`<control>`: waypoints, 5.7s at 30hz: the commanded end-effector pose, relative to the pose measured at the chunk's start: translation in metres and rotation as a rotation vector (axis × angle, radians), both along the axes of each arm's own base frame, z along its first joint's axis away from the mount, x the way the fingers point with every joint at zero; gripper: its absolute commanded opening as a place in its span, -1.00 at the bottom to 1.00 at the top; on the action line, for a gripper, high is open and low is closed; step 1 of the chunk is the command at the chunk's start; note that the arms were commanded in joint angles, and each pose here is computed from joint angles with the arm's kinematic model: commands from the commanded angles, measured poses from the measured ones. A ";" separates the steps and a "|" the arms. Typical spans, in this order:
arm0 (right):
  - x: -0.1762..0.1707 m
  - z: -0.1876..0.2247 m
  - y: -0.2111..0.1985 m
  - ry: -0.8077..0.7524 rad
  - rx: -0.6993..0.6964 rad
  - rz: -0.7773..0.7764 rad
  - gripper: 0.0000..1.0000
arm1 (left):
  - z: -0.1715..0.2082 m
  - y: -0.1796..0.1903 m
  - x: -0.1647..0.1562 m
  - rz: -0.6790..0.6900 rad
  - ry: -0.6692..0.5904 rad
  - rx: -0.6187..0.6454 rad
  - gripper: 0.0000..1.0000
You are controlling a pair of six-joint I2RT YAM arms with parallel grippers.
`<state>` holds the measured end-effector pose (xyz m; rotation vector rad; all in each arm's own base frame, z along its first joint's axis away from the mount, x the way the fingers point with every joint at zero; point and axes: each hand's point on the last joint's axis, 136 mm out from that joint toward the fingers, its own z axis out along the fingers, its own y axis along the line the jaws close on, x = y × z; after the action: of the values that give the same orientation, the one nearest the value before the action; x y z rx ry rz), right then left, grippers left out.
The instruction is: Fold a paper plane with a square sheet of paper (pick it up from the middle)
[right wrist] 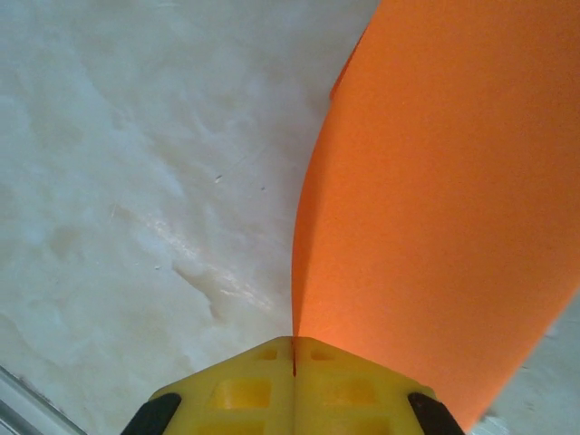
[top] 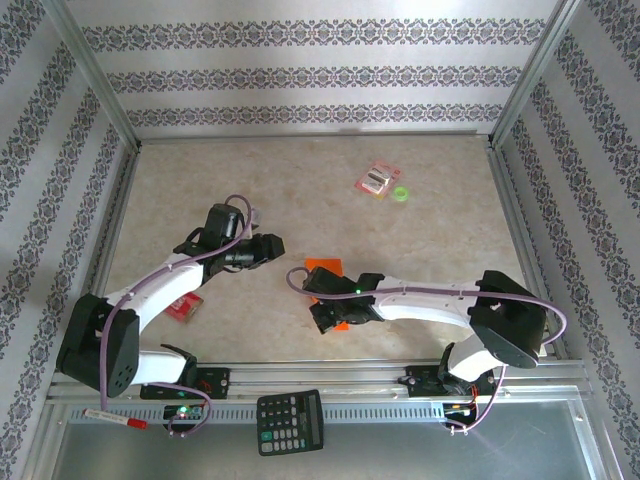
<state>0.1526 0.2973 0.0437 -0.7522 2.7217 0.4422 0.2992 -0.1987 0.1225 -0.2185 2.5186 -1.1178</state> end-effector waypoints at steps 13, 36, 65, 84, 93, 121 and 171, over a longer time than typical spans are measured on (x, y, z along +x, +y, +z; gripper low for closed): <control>0.004 0.002 0.017 -0.001 0.147 -0.032 -0.93 | -0.032 -0.085 0.007 -0.186 0.150 -0.130 -0.58; 0.010 0.009 0.002 0.030 0.224 -0.070 -0.63 | -0.109 -0.087 -0.003 -0.268 0.270 0.041 -0.63; 0.039 0.008 -0.013 0.103 0.249 -0.117 -0.93 | -0.125 -0.082 -0.010 -0.301 0.297 0.092 -0.66; 0.052 -0.003 -0.029 0.144 0.205 -0.142 -0.93 | -0.124 -0.082 -0.010 -0.310 0.297 0.100 -0.67; 0.056 -0.009 -0.033 0.143 0.172 -0.147 -0.93 | -0.122 -0.082 -0.009 -0.312 0.290 0.102 -0.67; 0.063 -0.024 -0.040 0.147 0.096 -0.156 -0.93 | -0.121 -0.080 -0.011 -0.317 0.285 0.112 -0.67; 0.057 -0.036 -0.047 0.174 0.067 -0.167 -0.94 | -0.116 -0.077 -0.012 -0.319 0.274 0.126 -0.67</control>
<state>0.2110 0.2608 0.0151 -0.4919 2.8623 0.6341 0.3008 -0.2888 0.0211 0.0818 2.8434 -1.2197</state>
